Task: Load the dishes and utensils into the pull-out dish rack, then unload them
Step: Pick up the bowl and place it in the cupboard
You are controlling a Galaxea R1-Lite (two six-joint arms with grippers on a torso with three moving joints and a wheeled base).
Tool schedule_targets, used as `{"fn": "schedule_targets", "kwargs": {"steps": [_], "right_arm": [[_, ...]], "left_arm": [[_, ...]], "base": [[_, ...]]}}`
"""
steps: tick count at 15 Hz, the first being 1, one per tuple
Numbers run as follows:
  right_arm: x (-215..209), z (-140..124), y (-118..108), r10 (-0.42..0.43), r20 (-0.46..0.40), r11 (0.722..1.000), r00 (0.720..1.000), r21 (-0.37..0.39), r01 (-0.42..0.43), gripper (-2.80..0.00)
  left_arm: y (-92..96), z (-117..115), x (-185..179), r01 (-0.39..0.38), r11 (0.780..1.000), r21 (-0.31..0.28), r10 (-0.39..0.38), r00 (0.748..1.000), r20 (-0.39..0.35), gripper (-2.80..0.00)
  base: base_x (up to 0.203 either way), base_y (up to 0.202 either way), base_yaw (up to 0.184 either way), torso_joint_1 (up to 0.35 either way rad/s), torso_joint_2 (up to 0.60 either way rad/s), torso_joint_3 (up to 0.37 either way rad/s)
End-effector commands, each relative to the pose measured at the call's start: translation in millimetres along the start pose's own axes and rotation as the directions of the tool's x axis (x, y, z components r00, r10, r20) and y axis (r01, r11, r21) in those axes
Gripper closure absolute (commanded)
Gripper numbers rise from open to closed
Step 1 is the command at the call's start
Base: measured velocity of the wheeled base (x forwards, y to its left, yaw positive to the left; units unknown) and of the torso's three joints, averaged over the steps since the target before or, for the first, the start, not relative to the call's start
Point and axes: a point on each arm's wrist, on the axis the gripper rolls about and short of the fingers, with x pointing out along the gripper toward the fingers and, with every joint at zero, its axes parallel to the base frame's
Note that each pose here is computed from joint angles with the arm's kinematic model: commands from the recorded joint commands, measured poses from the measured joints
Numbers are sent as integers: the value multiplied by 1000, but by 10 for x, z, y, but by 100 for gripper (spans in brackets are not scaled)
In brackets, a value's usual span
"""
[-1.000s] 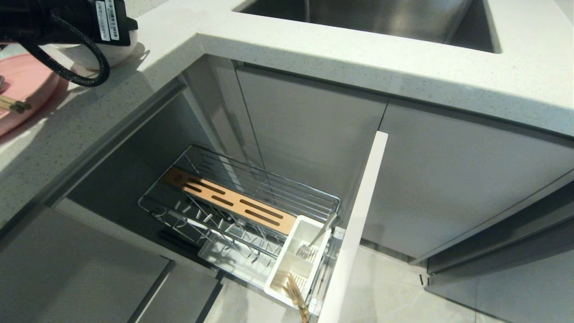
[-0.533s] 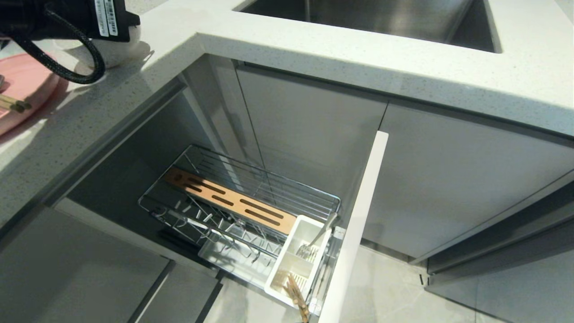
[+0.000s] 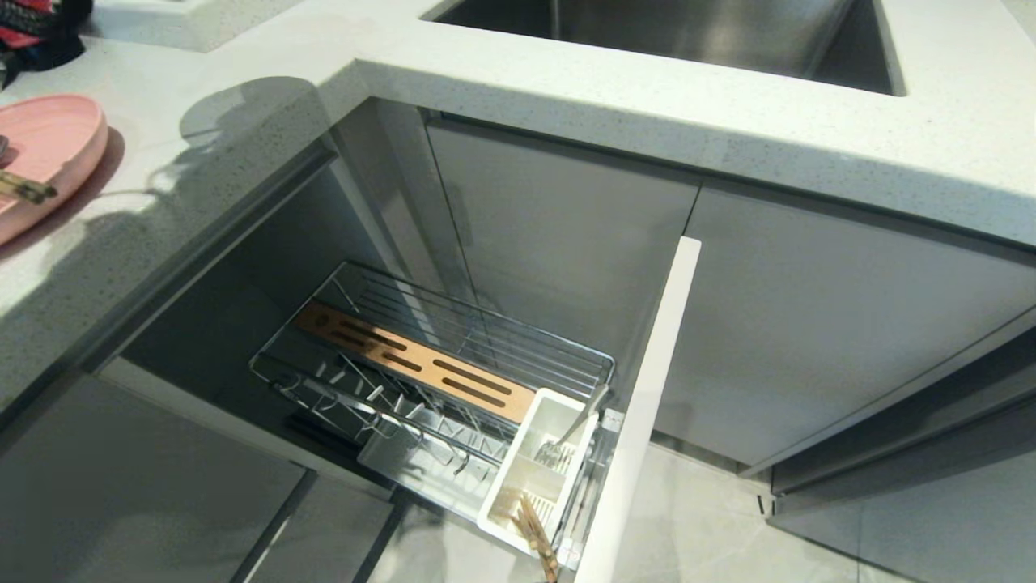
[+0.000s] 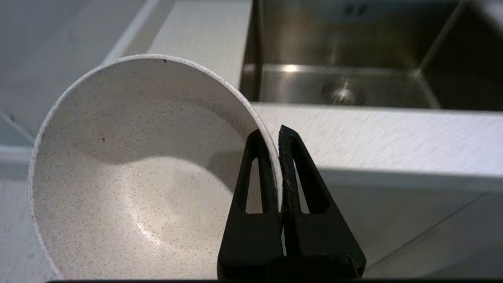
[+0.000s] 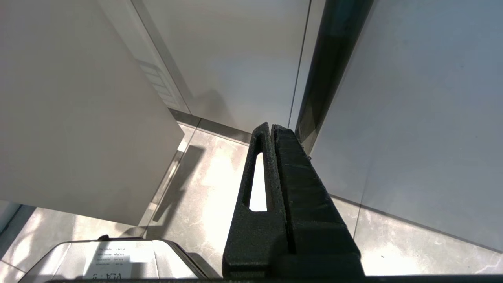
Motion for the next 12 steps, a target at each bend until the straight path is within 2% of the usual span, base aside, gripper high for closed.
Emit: {"fn": "schedule_targets", "kwargs": {"steps": [1,2,4,6,8,9,10,12], "right_arm": [[1,1,0,0,-1,1000,1000,0,0,0],[1,1,0,1,-1,1000,1000,0,-1,0],[1,1,0,0,-1,1000,1000,0,0,0],[1,1,0,0,-1,1000,1000,0,0,0],[1,1,0,0,-1,1000,1000,0,0,0],[1,1,0,0,-1,1000,1000,0,0,0],[1,1,0,0,-1,1000,1000,0,0,0],[1,1,0,0,-1,1000,1000,0,0,0]], "left_arm": [[-37,110,-218,21,999,-33,-19,997,74,0],[-70,76,-271,18,998,-60,-13,997,78,0],[-222,-63,-459,37,989,-145,-32,999,39,0],[-316,-205,-609,40,964,-262,-42,999,-5,0],[-404,-274,-625,55,888,-457,-67,998,-10,0],[-462,-329,-599,58,850,-523,-83,996,-23,0],[-526,-427,-579,54,823,-565,-102,993,-54,0],[-650,-615,-549,43,791,-610,-141,983,-114,0]], "base": [[0,0,0,0,0,0],[0,0,0,0,0,0],[0,0,0,0,0,0],[0,0,0,0,0,0],[0,0,0,0,0,0],[0,0,0,0,0,0],[0,0,0,0,0,0],[0,0,0,0,0,0]]}}
